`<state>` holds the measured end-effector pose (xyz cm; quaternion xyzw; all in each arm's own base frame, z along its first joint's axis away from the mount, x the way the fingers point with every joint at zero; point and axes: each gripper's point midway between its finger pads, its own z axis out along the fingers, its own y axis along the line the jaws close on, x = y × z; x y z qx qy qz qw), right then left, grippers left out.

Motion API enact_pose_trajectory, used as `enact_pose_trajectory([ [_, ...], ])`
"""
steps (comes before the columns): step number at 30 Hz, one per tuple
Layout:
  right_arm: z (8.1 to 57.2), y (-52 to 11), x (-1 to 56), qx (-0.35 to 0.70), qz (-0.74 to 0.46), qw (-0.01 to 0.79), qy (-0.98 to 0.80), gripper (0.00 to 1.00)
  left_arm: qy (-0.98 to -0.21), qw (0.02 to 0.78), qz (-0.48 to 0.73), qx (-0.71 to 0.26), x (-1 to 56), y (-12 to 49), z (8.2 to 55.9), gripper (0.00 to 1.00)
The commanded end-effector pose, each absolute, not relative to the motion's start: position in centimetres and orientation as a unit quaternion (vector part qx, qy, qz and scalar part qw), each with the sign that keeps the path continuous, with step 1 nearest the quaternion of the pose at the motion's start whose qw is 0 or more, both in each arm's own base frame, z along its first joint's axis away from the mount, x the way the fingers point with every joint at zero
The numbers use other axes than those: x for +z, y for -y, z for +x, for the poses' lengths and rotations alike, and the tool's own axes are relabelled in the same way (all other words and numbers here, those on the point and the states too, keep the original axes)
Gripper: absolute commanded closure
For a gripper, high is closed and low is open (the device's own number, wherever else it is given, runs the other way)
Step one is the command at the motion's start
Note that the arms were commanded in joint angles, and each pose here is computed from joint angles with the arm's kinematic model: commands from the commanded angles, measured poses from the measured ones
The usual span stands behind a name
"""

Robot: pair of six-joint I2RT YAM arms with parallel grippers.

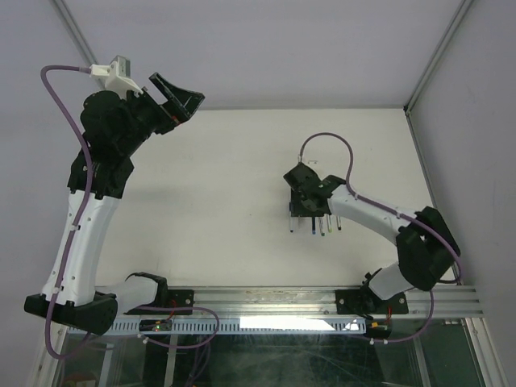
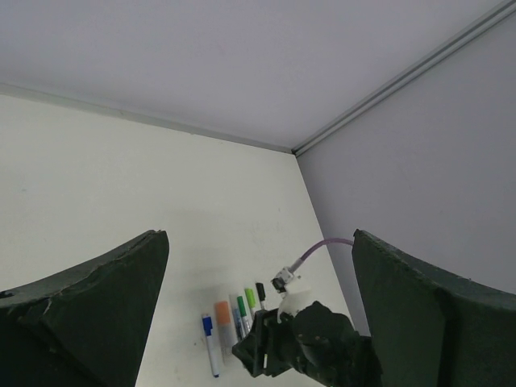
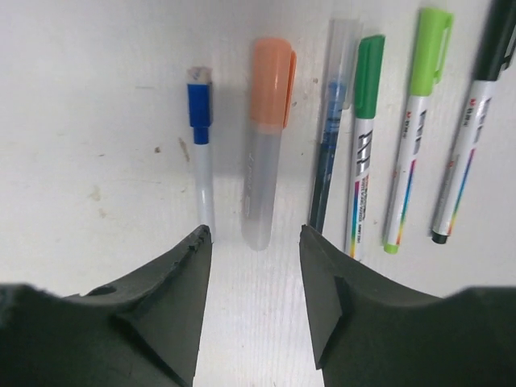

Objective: Insert the pens into the pen caps
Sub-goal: Place the pen at the center of the board, then reset both arms

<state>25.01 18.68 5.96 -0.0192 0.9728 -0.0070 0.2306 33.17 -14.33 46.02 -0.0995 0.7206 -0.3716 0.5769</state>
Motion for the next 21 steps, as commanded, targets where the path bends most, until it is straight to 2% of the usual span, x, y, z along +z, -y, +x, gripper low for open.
enact_pose_trajectory([
  [1,26.6,-19.0,13.0,0.042,-0.011,0.326,-0.944,0.47,-0.678,0.608,-0.091,-0.403,49.8,14.1,31.6,0.01],
  [3,26.7,-19.1,15.1,0.065,-0.011,0.354,-0.933,0.40,-0.675,0.608,-0.088,-0.408,49.9,14.3,31.5,0.01],
  [5,26.7,-19.2,16.7,0.088,-0.009,0.378,-0.921,0.26,-0.676,0.607,-0.086,-0.409,49.8,14.4,31.5,0.01],
  [7,26.7,-18.9,18.1,0.102,0.006,0.401,-0.911,0.17,-0.675,0.607,-0.085,-0.411,49.7,14.4,31.4,0.01],
  [14,26.3,-17.3,23.4,0.176,0.055,0.504,-0.844,0.05,-0.672,0.605,-0.089,-0.417,49.5,14.5,31.3,0.01],
  [21,23.8,-14.6,28.5,0.244,0.055,0.603,-0.758,0.04,-0.669,0.610,-0.090,-0.415,49.7,14.3,31.1,0.01],
])
